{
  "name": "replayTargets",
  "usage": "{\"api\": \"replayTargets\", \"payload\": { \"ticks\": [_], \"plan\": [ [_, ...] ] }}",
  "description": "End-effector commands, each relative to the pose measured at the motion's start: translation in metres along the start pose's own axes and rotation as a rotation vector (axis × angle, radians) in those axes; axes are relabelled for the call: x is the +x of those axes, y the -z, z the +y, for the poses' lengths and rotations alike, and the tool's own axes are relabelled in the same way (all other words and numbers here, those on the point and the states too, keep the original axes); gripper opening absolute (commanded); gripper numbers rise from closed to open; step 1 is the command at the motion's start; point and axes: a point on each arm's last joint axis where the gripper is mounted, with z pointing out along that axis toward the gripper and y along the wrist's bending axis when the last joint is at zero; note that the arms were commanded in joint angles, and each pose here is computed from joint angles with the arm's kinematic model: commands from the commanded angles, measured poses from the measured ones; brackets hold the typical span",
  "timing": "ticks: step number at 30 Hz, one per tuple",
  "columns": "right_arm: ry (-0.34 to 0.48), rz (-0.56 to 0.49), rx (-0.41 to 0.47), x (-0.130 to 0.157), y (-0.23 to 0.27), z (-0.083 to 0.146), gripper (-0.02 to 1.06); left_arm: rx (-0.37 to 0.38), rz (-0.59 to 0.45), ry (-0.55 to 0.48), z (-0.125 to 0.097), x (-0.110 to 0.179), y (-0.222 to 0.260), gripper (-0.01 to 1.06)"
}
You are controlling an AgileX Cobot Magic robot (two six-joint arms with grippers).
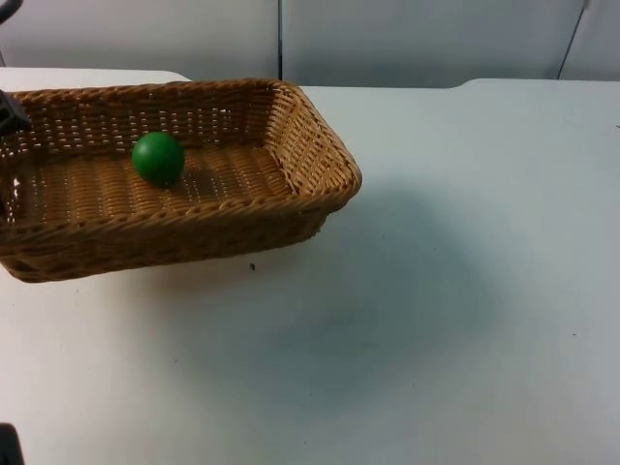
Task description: Pick up the basket with the left hand and place the ball into the basket with the right hand.
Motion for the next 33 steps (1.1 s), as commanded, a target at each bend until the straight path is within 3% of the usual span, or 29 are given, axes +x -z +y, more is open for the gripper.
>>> {"api": "replayTargets", "payload": {
  "ticks": [1,8,22,33],
  "plan": [
    [-0.025,-0.028,0.047,-0.008,0.024,-0.025,0.0,0.023,-0.047,0.03,-0.002,-0.005,0.003,0.0],
    [-0.002,-0.055,0.094,-0.016,0.05,-0.038,0.0,0.023,-0.047,0.03,-0.002,-0.005,0.003,0.0],
    [-0.039,-0.055,0.068,-0.017,0.056,-0.037,0.0,0.023,-0.047,0.016,-0.002,-0.005,0.002,0.0],
    [-0.016,-0.065,0.057,-0.018,0.056,-0.035,0.0,-0.046,0.035,-0.043,0.008,0.007,-0.021,0.01]
  ]
}}
